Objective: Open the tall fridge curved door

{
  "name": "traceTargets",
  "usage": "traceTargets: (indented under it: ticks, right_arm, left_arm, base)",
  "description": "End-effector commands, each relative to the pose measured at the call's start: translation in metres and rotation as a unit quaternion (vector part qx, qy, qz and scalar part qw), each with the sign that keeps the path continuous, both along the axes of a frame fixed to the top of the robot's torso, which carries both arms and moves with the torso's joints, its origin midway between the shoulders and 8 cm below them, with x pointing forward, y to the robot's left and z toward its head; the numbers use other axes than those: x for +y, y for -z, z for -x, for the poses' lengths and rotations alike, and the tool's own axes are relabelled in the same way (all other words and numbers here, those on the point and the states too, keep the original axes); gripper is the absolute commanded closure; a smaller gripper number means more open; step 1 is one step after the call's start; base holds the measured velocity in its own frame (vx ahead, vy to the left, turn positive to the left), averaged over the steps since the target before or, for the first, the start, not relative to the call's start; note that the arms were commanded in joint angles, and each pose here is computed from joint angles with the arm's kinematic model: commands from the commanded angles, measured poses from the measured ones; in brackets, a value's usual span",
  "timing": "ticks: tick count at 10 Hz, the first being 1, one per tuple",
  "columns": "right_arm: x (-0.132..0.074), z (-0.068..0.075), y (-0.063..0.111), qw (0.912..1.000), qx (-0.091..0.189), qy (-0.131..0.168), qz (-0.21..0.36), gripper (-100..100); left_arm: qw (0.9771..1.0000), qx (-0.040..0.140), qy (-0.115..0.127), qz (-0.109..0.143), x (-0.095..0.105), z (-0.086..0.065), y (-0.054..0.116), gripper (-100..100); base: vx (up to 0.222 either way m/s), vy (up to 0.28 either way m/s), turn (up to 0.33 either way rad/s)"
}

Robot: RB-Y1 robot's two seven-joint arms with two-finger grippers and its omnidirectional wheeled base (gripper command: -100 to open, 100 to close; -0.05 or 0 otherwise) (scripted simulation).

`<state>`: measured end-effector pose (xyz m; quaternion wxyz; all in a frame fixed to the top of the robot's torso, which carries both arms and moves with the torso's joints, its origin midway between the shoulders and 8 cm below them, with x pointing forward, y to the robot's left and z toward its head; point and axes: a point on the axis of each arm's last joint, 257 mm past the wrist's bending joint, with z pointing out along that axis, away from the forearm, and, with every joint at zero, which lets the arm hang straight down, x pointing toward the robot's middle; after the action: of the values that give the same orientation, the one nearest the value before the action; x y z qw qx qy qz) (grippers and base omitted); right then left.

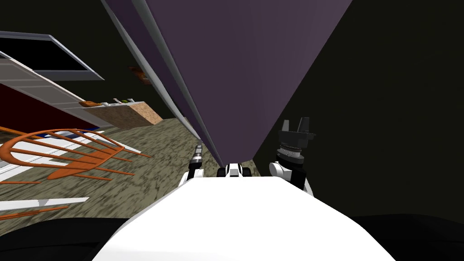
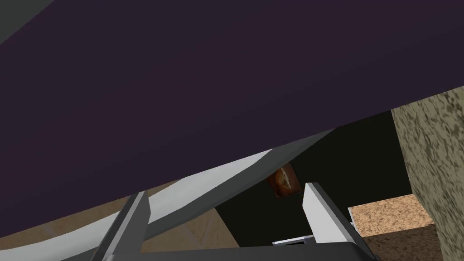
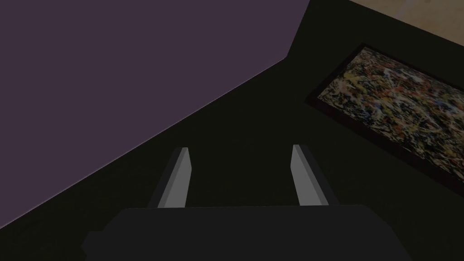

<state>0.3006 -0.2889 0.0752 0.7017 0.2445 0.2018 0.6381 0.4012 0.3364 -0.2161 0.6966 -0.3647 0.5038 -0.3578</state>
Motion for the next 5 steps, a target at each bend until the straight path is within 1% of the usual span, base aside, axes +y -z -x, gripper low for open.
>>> traceTargets:
  ticks: [1,2,3,4,5]
  right_arm:
    - [0.000,0.000,0.000,1.0000,0.000,0.000,0.000,0]
    - [0.000,0.000,0.000,1.0000,0.000,0.000,0.000,0]
    - [0.000,0.000,0.000,1.0000,0.000,0.000,0.000,0]
    - [0.000,0.000,0.000,1.0000,0.000,0.000,0.000,0]
    - [0.000,0.000,0.000,1.0000,0.000,0.000,0.000,0]
  left_arm:
    - [1.0000,0.000,-0.003,0.000,0.002,-0.001,-0.006,-100]
    - [1.0000,0.000,-0.004,-0.001,0.003,-0.001,-0.010,-100]
    - [1.0000,-0.001,-0.003,-0.001,0.002,-0.001,-0.007,-100]
    - [1.0000,0.000,-0.001,0.000,0.000,0.000,0.000,100]
    - [1.0000,0.002,-0.002,0.000,0.002,-0.001,-0.002,100]
  base:
    - [0.037,-0.003,-0.023]
    - [0.008,-0.013,0.047]
    - [0.002,-0.007,0.011]
    - [-0.016,0.008,-0.022]
    - [-0.010,0.009,0.003]
